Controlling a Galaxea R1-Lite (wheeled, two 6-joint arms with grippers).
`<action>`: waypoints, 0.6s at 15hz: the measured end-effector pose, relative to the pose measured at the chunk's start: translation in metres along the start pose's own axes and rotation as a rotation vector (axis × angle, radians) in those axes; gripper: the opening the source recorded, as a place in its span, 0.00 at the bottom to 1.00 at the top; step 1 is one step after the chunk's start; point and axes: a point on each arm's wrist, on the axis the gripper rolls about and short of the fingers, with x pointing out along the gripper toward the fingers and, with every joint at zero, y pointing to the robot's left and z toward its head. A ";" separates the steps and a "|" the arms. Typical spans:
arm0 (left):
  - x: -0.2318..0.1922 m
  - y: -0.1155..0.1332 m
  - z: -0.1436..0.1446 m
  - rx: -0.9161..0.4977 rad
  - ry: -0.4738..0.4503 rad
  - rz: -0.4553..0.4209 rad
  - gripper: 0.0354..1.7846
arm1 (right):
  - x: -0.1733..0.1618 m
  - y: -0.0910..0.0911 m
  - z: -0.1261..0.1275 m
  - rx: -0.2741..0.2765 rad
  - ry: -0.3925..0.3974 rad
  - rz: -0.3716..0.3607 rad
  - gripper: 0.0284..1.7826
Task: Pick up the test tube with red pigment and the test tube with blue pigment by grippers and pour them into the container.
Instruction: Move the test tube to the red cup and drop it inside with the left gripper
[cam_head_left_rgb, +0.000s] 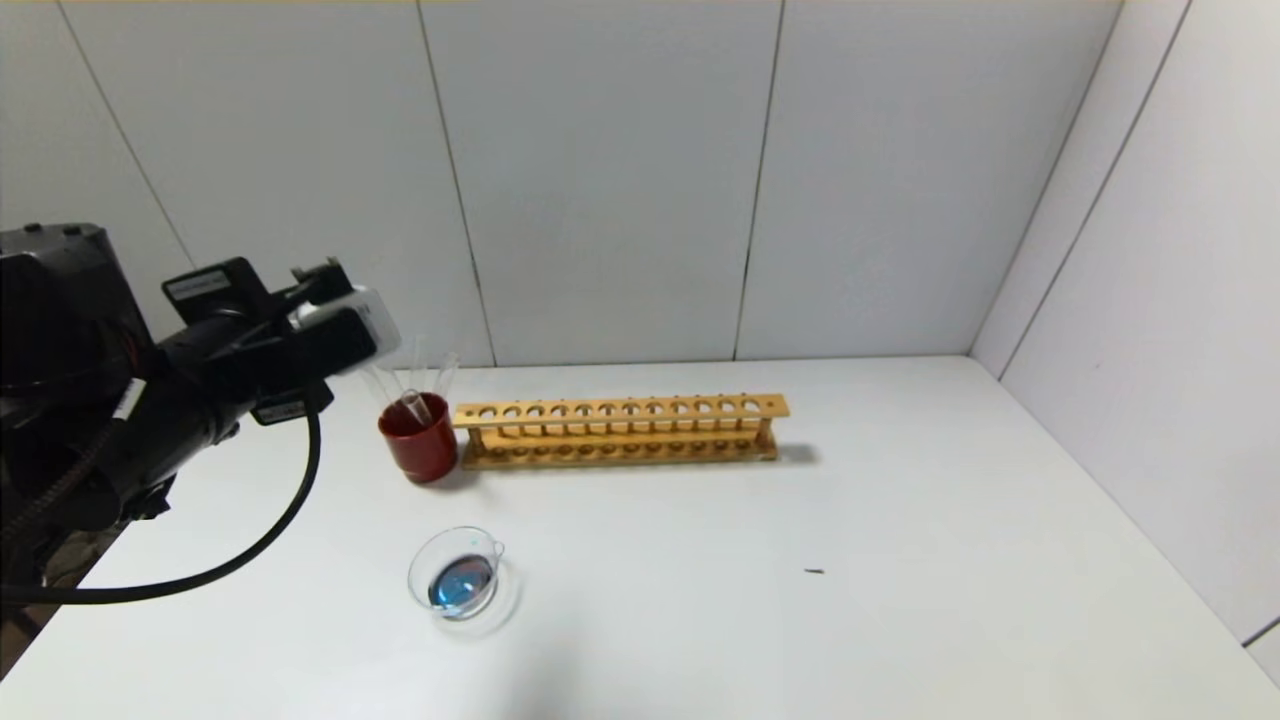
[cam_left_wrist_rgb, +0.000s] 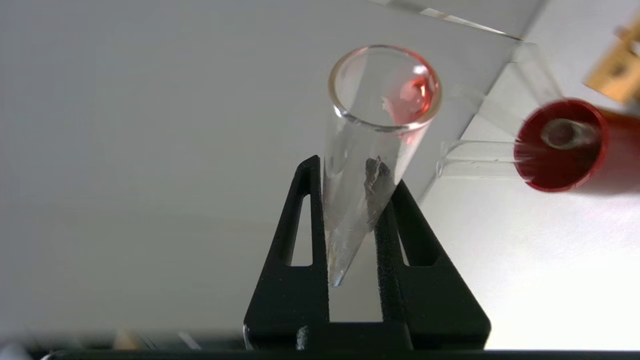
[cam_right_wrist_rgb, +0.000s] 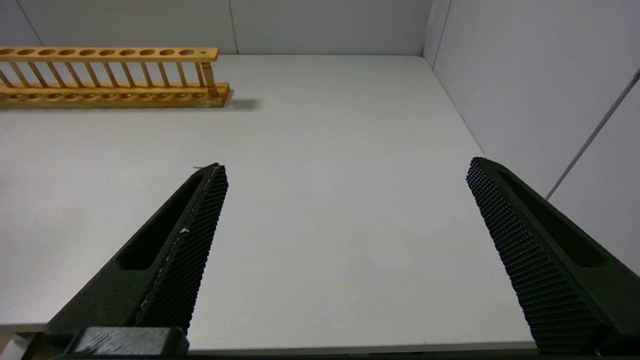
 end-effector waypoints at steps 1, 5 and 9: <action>-0.002 0.004 0.001 -0.105 0.029 0.021 0.16 | 0.000 0.000 0.000 0.000 0.000 0.000 0.98; -0.003 0.001 0.000 -0.514 0.082 -0.058 0.16 | 0.000 0.000 0.000 0.000 0.000 0.000 0.98; 0.016 -0.002 -0.001 -0.897 0.071 -0.128 0.16 | 0.000 0.000 0.000 0.000 0.000 0.000 0.98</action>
